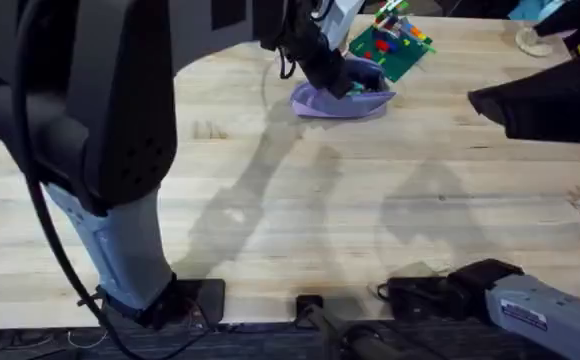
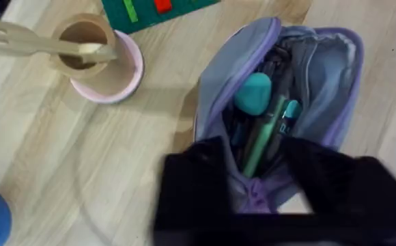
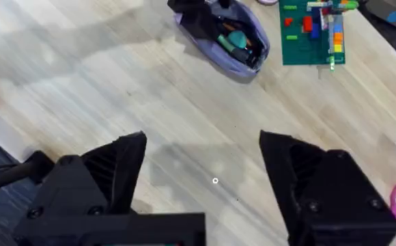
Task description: Unzip the bag, pick up the pens from the table one at a time and place them inside, then zip the bag closed.
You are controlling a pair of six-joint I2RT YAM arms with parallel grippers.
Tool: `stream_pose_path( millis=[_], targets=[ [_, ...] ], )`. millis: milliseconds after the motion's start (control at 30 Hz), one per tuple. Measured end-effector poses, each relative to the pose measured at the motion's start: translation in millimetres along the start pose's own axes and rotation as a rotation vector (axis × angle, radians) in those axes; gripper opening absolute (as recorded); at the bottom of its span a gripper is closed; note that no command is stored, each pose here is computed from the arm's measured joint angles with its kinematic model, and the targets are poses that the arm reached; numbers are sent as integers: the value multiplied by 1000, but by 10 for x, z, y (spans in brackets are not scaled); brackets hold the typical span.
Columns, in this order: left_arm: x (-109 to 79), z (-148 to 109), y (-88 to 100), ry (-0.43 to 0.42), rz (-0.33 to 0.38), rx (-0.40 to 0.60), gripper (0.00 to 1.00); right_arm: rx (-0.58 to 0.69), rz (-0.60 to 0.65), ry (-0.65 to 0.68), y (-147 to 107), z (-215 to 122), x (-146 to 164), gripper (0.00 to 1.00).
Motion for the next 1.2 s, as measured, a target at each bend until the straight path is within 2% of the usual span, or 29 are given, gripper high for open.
stream_pose_path(
  millis=[100,133,367,500,733,933,1033,1067,1100,1200],
  targets=[
    [-10,1,0,-11,0,-3,950,0,0,0,0,0,0,996],
    [-12,1,-1,-13,3,-3,980,0,0,0,0,0,0,996],
    [-15,-12,8,-13,4,-6,994,3,0,1,-4,0,2,996],
    [-27,-114,50,-4,8,-13,993,3,0,2,-5,0,2,996],
    [-14,-717,120,51,21,-25,995,3,0,1,-4,0,2,995],
    [70,-1273,156,117,60,-98,993,-1,0,0,1,0,0,996],
    [118,-1468,149,144,65,-132,994,-5,2,5,6,0,3,996],
    [130,-1505,137,148,68,-139,994,-6,4,8,7,0,6,996],
    [119,-1589,-2,136,73,-151,994,-9,33,16,9,0,12,996],
    [51,-1623,-258,110,74,-150,994,-10,82,19,11,0,14,995]
  ],
)
Point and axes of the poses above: each hand's point on the last joint's axis, 136 mm out from that joint toward the fingers, its own z axis out along the fingers, its own x axis along the line the jaws close on, y = z × x, the point moved 9 cm from there along -z, back along the fingers, and after that the axes turned 4 degrees about z, right-handed, at the moved point
